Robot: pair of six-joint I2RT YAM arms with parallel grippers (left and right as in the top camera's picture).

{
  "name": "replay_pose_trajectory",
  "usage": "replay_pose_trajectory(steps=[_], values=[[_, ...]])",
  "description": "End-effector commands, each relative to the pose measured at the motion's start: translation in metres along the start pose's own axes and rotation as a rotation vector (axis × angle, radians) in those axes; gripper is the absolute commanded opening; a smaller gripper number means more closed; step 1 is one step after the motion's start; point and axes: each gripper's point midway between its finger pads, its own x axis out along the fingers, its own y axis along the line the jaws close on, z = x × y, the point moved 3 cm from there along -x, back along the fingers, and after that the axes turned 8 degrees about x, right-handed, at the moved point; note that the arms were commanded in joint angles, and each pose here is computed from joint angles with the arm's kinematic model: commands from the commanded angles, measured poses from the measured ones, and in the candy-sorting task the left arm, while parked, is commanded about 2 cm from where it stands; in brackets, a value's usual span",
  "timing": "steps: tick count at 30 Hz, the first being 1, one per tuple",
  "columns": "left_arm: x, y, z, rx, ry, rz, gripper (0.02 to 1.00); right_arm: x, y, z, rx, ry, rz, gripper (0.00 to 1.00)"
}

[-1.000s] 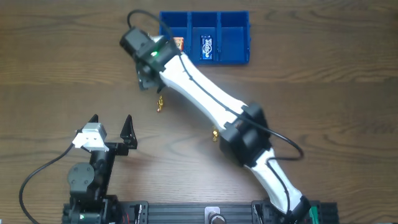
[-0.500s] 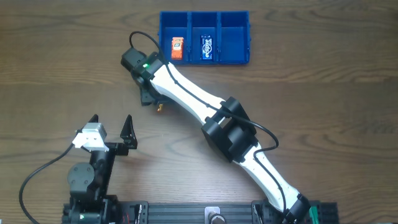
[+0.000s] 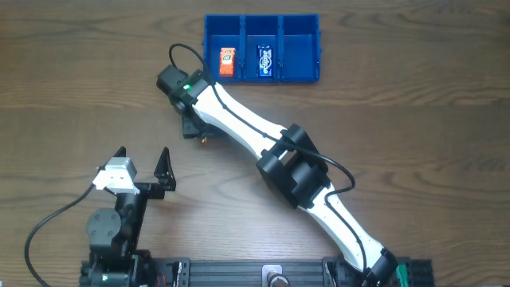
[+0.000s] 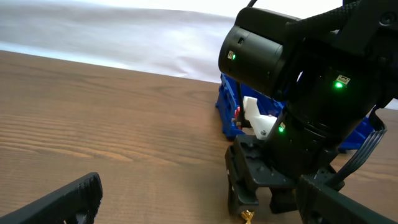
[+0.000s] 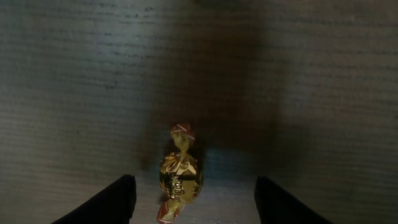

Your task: Sort Candies Into Trays

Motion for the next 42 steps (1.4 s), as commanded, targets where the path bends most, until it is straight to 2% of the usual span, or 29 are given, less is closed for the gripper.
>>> replay_pose_trajectory(steps=[1,8,10,20,23,27,34,38,42], values=[[0.001,-0.001,-0.015,0.006,0.048,-0.012,0.998,0.014,-0.002,-0.002,0.028,0.005,-0.024,0.608],[0.001,-0.001,-0.015,0.006,0.048,-0.012,0.998,0.016,-0.002,-0.002,0.033,0.007,-0.025,0.54],[0.001,-0.001,-0.015,0.006,0.048,-0.012,0.998,0.016,-0.002,-0.002,0.033,0.007,-0.025,0.492],[0.001,-0.001,-0.015,0.006,0.048,-0.012,0.996,0.024,0.0,-0.002,0.035,0.008,-0.026,0.467],[0.001,-0.001,-0.015,0.006,0.048,-0.012,0.998,0.025,0.0,-0.002,0.036,0.008,-0.026,0.406],[0.001,-0.001,-0.015,0.006,0.048,-0.012,1.0,0.025,0.0,-0.001,0.043,0.007,-0.025,0.24],[0.001,-0.001,-0.015,0.006,0.048,-0.012,0.998,0.023,0.0,-0.002,0.042,0.007,-0.025,0.134],[0.001,-0.001,-0.015,0.006,0.048,-0.012,0.998,-0.006,-0.006,0.006,0.033,-0.028,-0.02,0.106],[0.001,-0.001,-0.015,0.006,0.048,-0.012,0.998,-0.08,-0.033,0.03,0.045,-0.163,-0.026,0.093]])
